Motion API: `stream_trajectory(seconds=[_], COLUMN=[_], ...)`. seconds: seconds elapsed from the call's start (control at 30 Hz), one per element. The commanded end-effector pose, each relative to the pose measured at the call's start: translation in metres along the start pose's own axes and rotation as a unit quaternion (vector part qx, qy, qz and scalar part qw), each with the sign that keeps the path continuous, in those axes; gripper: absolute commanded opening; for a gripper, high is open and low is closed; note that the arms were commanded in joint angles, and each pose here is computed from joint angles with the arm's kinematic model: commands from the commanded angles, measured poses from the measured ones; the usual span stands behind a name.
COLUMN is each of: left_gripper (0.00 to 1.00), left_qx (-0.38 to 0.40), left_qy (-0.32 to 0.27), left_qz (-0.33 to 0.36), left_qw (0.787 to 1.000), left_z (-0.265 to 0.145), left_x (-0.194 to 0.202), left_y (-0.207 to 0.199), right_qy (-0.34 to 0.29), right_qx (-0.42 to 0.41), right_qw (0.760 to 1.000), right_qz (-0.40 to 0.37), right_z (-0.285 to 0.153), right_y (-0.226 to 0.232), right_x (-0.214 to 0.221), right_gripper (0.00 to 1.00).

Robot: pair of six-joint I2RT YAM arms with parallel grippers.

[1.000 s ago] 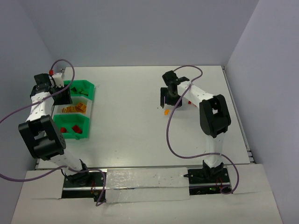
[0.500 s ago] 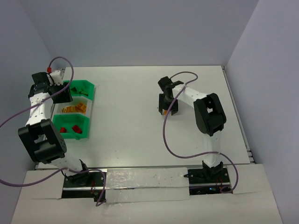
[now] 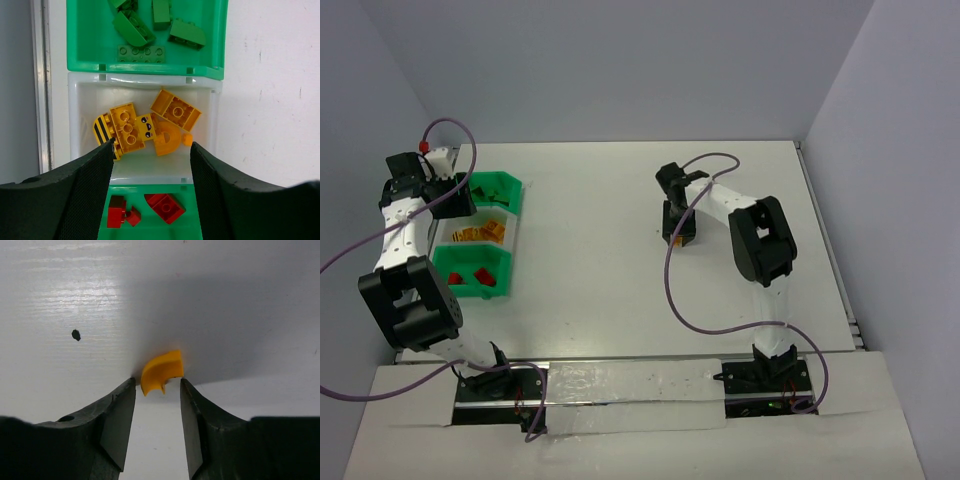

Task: Sort the legos into containers by color

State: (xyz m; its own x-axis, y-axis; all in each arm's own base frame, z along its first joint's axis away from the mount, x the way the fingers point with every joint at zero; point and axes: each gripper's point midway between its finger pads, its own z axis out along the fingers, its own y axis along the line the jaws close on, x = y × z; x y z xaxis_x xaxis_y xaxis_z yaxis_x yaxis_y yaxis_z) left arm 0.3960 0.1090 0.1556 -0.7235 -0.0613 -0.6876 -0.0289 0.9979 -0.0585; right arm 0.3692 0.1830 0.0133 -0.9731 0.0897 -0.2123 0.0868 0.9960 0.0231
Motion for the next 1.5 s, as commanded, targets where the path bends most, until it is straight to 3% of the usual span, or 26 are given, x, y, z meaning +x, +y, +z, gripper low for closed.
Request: stream_trajectory(seconds=[0.0,0.37,0.5,0.83,1.17,1.3,1.47], left_gripper=[0.69,0.76,0.77,0.83,0.82,0.79,0.75], left_qx=[0.007,0.053,0.085,0.200,0.384,0.436,0.477], left_qy=[-0.051,-0.069,-0.074,-0.096,0.005,0.057,0.079], left_qz=[0.007,0.007,0.004,-0.004,-0.094,-0.123,-0.125], left_qw=[0.999,0.996,0.994,0.975,0.918,0.890,0.866], left_z=[-0.019,-0.025,-0.029,-0.050,-0.057,-0.056,-0.063], left_x=[-0.033,-0.039,-0.041,-0.044,0.011,0.034,0.042], left_y=[-0.004,-0.022,-0.034,-0.082,-0.182,-0.217,-0.253], right_qy=[0.006,0.008,0.004,-0.058,-0.152,-0.181,-0.190], right_qx=[0.005,-0.026,-0.051,-0.127,-0.247,-0.307,-0.368], right_qw=[1.000,0.999,0.998,0.981,0.922,0.880,0.834], right_qz=[-0.004,-0.029,-0.043,-0.134,-0.256,-0.315,-0.366], right_z=[0.016,0.007,-0.004,-0.046,-0.120,-0.158,-0.191], right_y=[0.003,0.006,0.011,0.042,0.116,0.148,0.173], right_x=[0.000,0.009,0.010,0.009,0.017,0.029,0.048], right_gripper=[0.46,0.30,0.17,0.01,0.00,0.00,0.00])
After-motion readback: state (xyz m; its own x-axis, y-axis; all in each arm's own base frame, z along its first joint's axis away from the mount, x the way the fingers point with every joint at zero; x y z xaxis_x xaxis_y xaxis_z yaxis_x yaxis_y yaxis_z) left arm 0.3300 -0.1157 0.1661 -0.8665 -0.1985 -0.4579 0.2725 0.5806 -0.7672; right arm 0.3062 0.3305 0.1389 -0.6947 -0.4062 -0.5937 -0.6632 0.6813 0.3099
